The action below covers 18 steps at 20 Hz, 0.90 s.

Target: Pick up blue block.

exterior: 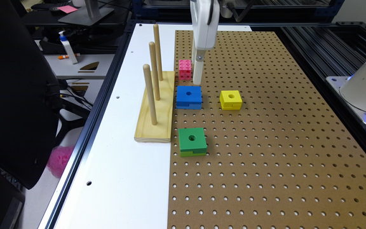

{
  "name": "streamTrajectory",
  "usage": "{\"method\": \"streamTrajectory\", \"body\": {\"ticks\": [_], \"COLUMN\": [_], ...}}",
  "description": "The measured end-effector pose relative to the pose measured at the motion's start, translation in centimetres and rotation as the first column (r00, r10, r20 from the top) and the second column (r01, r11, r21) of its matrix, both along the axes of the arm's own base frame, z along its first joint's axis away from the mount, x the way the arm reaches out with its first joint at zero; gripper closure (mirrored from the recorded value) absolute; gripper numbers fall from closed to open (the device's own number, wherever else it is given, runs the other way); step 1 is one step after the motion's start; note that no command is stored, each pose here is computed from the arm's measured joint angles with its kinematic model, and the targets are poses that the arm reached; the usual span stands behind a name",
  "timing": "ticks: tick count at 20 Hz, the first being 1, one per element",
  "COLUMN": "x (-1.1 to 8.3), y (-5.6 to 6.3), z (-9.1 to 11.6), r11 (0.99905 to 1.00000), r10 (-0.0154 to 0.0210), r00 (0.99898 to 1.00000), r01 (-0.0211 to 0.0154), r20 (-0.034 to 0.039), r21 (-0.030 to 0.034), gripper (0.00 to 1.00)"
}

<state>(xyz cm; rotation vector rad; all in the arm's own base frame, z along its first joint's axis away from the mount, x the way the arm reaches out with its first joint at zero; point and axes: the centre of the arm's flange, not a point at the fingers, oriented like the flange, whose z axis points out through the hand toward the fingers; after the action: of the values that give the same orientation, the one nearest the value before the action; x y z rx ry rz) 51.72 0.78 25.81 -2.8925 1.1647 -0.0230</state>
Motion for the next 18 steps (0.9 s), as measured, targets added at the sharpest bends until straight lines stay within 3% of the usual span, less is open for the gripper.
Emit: {"method": "streamTrajectory", "body": {"ticks": [3, 5, 12, 18], "x": [0.37, 0.80, 1.50, 1.63], "y": [0.0, 0.1, 0.2, 0.4], "z": [-3.6, -4.7, -4.5, -4.4], "r11": [0.999973, 0.999947, 0.999933, 0.999919], "r10": [-0.0017, -0.0026, -0.0016, 0.0003], "r00": [0.99999, 0.99998, 0.99985, 0.99978], "r01": [0.0016, 0.0025, 0.0014, -0.0005], "r20": [0.0031, 0.0061, 0.0174, 0.0208], "r21": [0.0072, 0.0100, 0.0115, 0.0127], "gripper": [0.00, 0.00, 0.00, 0.00]}}
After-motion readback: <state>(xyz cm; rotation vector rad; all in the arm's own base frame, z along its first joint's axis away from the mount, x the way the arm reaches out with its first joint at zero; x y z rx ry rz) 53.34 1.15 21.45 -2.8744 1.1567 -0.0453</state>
